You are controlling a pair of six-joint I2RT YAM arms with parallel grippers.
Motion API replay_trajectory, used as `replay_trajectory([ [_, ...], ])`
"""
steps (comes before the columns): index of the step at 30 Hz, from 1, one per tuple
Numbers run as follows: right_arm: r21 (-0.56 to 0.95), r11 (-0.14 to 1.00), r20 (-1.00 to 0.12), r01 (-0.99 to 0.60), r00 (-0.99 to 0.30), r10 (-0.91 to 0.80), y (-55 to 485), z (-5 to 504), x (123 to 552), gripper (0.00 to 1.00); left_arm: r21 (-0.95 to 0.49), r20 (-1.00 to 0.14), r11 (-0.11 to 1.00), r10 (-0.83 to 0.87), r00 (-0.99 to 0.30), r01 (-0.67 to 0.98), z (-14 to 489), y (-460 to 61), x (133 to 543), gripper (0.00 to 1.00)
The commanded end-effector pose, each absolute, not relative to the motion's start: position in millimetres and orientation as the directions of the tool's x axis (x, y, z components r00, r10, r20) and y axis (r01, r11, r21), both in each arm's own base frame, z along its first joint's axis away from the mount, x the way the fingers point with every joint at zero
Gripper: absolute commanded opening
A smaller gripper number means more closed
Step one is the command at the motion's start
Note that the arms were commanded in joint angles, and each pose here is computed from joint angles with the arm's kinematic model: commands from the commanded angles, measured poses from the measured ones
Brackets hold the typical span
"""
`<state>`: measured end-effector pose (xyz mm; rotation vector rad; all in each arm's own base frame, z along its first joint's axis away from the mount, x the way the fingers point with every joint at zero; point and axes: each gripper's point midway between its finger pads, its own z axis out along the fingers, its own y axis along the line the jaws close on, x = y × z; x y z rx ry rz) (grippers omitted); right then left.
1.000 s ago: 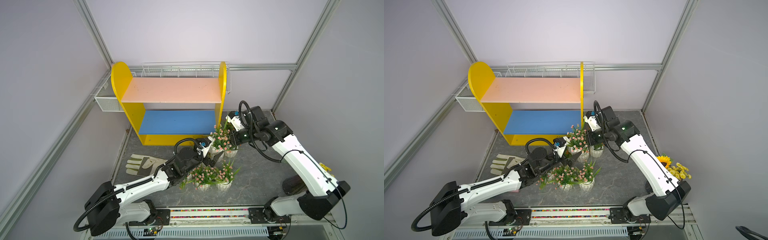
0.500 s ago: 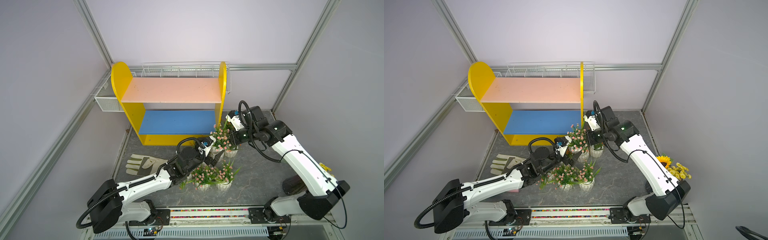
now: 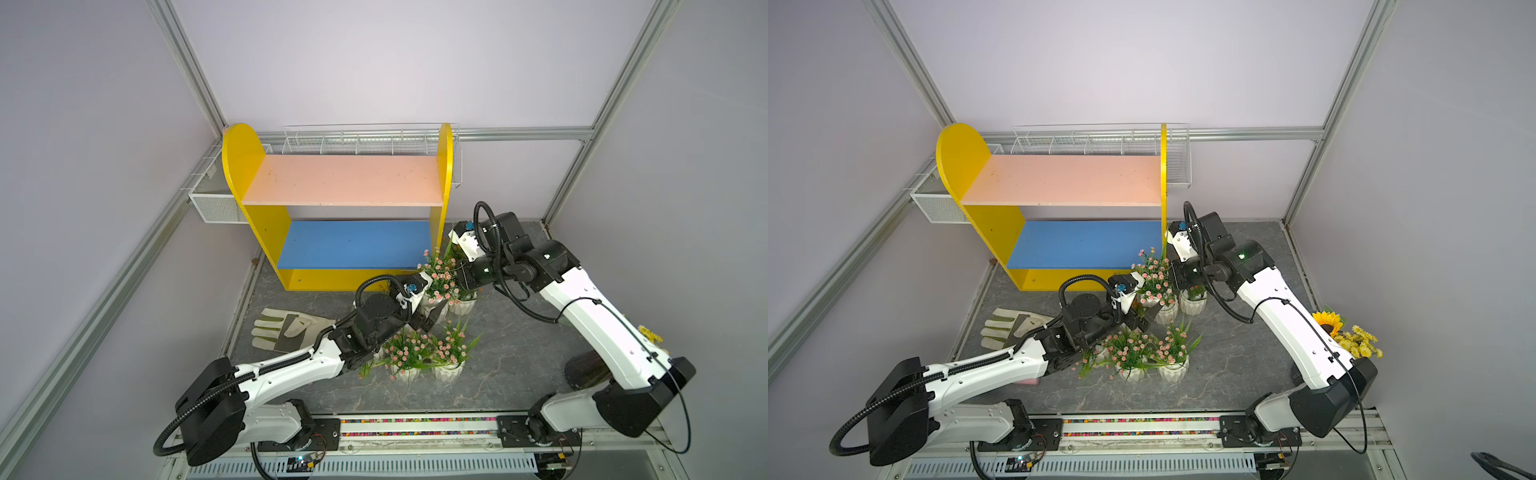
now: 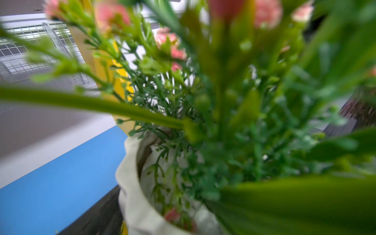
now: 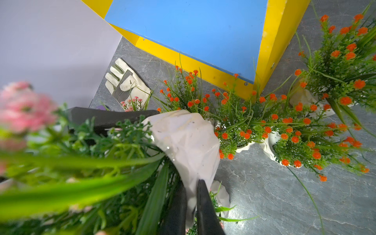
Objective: Place the baby's breath potted plants on the rack by color
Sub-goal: Pick up the baby's breath potted plant from the center of the board.
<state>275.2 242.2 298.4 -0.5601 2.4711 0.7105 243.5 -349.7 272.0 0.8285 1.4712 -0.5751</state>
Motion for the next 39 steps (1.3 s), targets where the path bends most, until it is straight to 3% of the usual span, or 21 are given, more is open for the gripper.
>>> replay_trajectory([
  [1, 0.507, 0.627, -0.586, -0.592, -0.77, -0.253, 279, 324, 250, 0.07, 0.135, -0.991, 0.622, 0.097, 0.095, 0.771, 298, -355, 246, 0.99],
  [20, 0.573, 0.614, -0.557, -0.543, -0.808, -0.194, 280, 313, 241, 0.07, 0.098, -0.995, 0.663, 0.07, 0.069, 0.742, 303, -355, 256, 0.99],
  [28, 0.569, 0.618, -0.56, -0.543, -0.806, -0.193, 278, 310, 240, 0.11, 0.104, -0.995, 0.655, 0.072, 0.076, 0.749, 304, -355, 253, 0.67],
  [39, 0.569, 0.629, -0.581, -0.529, -0.801, -0.148, 267, 311, 249, 0.25, 0.081, -0.996, 0.687, 0.082, 0.033, 0.722, 306, -348, 258, 0.5],
])
